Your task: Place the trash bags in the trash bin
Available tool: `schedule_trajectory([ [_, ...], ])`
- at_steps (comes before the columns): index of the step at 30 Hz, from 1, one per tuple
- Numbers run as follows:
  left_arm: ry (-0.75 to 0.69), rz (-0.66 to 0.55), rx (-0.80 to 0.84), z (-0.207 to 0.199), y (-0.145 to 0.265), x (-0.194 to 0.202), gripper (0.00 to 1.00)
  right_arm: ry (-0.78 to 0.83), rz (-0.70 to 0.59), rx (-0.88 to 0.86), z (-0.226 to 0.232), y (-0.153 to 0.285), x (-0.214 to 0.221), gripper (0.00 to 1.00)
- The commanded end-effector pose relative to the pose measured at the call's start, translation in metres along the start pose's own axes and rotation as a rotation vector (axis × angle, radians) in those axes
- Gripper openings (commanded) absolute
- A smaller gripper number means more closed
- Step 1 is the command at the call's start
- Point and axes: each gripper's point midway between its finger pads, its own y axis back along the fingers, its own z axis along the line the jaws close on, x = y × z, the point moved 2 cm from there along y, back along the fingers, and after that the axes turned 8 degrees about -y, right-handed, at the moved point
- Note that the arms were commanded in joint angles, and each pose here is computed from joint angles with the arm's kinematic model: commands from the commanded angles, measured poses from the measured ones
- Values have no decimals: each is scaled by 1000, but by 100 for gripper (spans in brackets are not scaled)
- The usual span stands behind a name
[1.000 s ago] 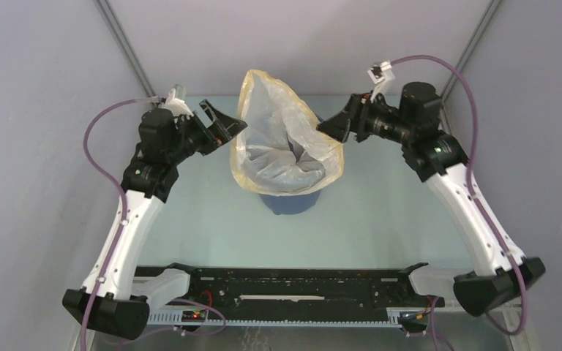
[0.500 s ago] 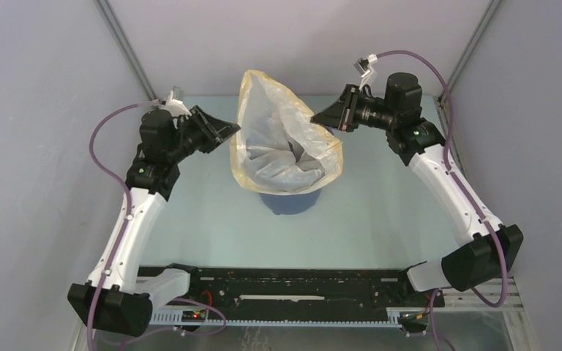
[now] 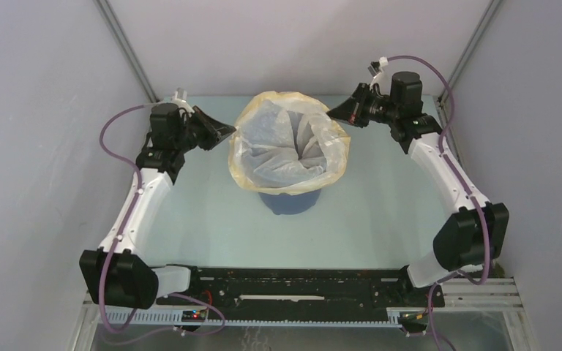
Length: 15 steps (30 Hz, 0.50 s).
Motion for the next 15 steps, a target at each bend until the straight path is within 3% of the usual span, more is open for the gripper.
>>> schedule_trajectory([
  [1, -31, -39, -12, 8, -6, -17, 0, -42, 10, 40, -26, -9, -7, 0],
  [8, -6, 4, -45, 29, -26, -15, 0, -48, 10, 82, -48, -19, -21, 0],
  [15, 18, 33, -50, 42, -49, -14, 6, -141, -18, 128, -68, -34, -29, 0],
])
